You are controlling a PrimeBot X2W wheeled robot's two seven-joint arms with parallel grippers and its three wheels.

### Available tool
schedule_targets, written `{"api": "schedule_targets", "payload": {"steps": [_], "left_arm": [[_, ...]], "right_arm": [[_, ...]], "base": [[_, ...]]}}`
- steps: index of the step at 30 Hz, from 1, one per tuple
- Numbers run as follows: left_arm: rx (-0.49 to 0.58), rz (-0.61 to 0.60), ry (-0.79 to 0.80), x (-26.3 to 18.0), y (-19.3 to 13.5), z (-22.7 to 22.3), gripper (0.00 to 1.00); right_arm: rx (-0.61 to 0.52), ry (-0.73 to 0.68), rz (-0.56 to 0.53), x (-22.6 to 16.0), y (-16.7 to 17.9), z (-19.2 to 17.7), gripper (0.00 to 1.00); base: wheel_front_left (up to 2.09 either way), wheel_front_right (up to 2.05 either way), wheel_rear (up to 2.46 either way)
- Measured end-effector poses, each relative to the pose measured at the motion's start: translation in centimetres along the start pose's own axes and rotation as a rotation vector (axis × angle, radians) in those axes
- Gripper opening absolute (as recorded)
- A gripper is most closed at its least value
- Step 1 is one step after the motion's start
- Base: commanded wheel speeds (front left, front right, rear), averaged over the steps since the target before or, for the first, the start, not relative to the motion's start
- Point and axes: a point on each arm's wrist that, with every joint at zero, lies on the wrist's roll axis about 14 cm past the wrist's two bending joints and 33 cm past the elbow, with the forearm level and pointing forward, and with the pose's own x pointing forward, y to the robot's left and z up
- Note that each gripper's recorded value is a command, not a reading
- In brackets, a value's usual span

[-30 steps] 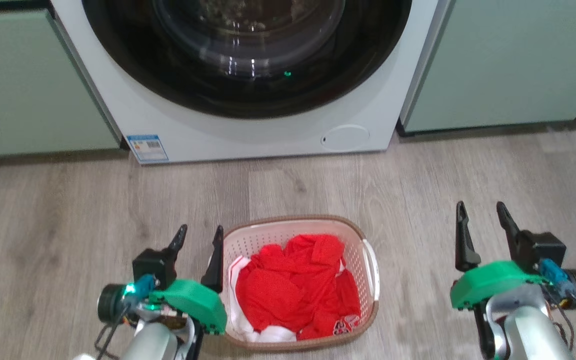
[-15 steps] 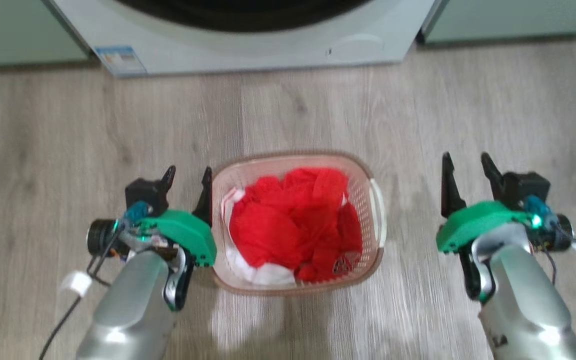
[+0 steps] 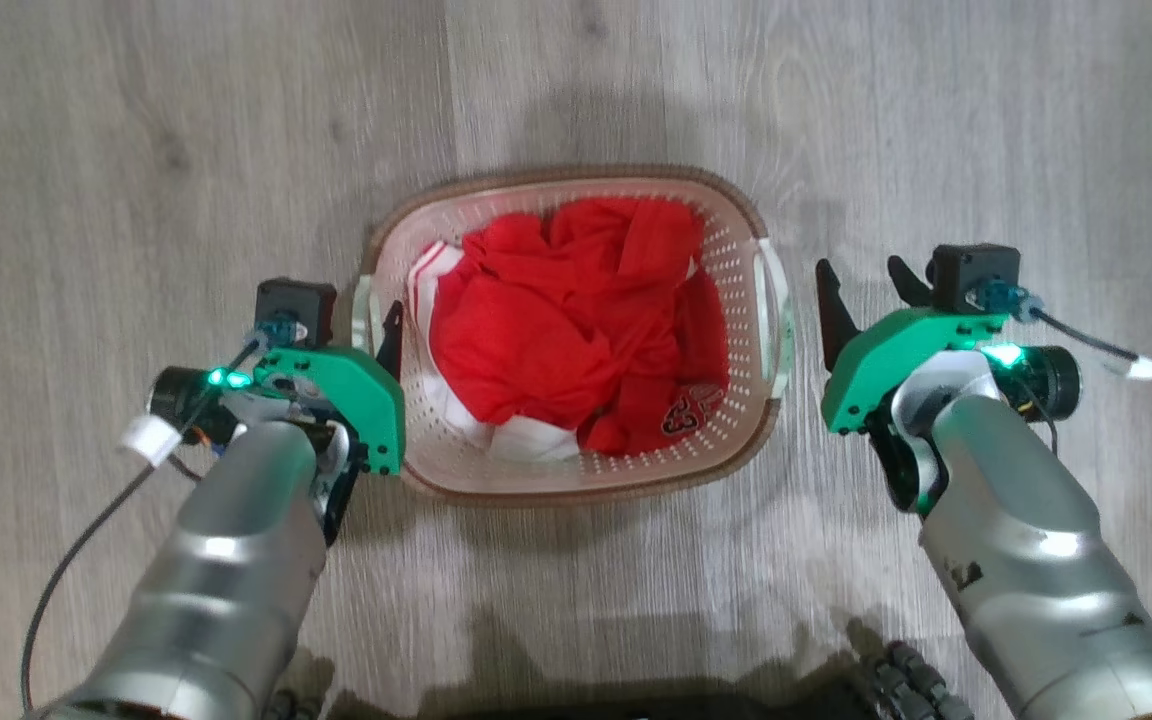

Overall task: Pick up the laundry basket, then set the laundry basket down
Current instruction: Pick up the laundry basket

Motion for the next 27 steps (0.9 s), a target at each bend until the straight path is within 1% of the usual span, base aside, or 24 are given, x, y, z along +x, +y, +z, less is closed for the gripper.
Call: {"api": "schedule_targets", "payload": {"steps": [4, 7, 10, 14, 20, 27], "left_arm": [[0.012, 0.008, 0.094, 1.1, 0.8, -2.1, 1.0], [0.014, 0.01, 0.139, 1.8, 1.2, -3.0, 1.0], [0.015, 0.002, 0.166, 2.2, 1.3, -3.5, 1.0], [0.009, 0.004, 0.251, 2.5, 1.6, -5.3, 1.0], [-0.05, -0.01, 0.345, 2.9, 1.2, -7.3, 1.0], [-0.047, -0.024, 0.389, 3.9, 1.2, -8.2, 1.0]], "right_arm": [[0.073, 0.098, 0.003, 1.3, -0.1, -2.5, 1.0], [0.074, 0.171, 0.012, 2.0, 0.1, -4.4, 1.0], [0.088, 0.199, 0.017, 2.5, 0.2, -5.2, 1.0], [0.101, 0.237, 0.031, 3.4, 0.6, -6.1, 1.0], [0.09, 0.288, 0.029, 4.2, 0.2, -7.5, 1.0], [0.132, 0.347, 0.03, 5.1, 0.2, -9.0, 1.0]], "base": [[0.0, 0.0, 0.0], [0.0, 0.0, 0.0], [0.0, 0.0, 0.0], [0.0, 0.0, 0.0], [0.0, 0.0, 0.0], [0.0, 0.0, 0.0]]}}
